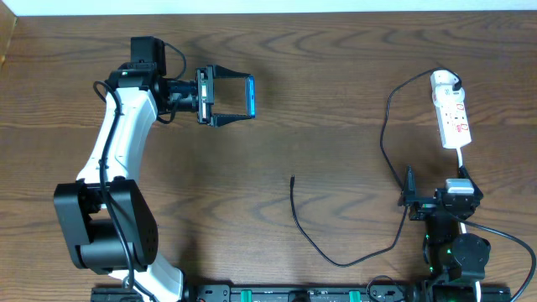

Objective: Plug charger to phone and switch on socket

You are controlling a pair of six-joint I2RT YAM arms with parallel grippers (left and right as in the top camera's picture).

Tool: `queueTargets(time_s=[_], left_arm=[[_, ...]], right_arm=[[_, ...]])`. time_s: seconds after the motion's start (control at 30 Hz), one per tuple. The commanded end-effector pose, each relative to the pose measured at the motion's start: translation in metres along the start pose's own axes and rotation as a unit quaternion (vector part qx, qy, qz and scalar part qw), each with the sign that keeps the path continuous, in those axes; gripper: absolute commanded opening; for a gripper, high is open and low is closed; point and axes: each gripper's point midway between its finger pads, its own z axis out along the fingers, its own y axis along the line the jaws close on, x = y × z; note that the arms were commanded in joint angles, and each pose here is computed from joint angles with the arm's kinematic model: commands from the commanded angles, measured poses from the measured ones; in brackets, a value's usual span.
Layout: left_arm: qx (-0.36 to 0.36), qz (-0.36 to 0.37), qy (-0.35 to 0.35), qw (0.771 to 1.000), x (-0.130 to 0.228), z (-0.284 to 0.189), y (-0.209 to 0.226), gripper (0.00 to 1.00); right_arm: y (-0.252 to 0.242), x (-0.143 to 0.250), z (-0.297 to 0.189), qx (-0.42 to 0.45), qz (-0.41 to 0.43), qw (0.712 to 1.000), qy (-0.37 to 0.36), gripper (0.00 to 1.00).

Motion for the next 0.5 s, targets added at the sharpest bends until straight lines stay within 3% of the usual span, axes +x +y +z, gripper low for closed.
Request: queueTargets(time_s=[0.0,0.47], left_arm=[[0.010,0.018,0.029,0.999,0.0216,-0.0036,-0.0084,0.07],[0.010,0.020,0.026,0.999,0.0206,-0.0034,-0.0082,0.07]], right_arm=[[0.0015,0.0005,-0.0002,-0.002,-0.003,1.000,0.000,0.99],[0.0015,0.0005,-0.0002,-0.002,-0.003,1.000,0.000,0.99]])
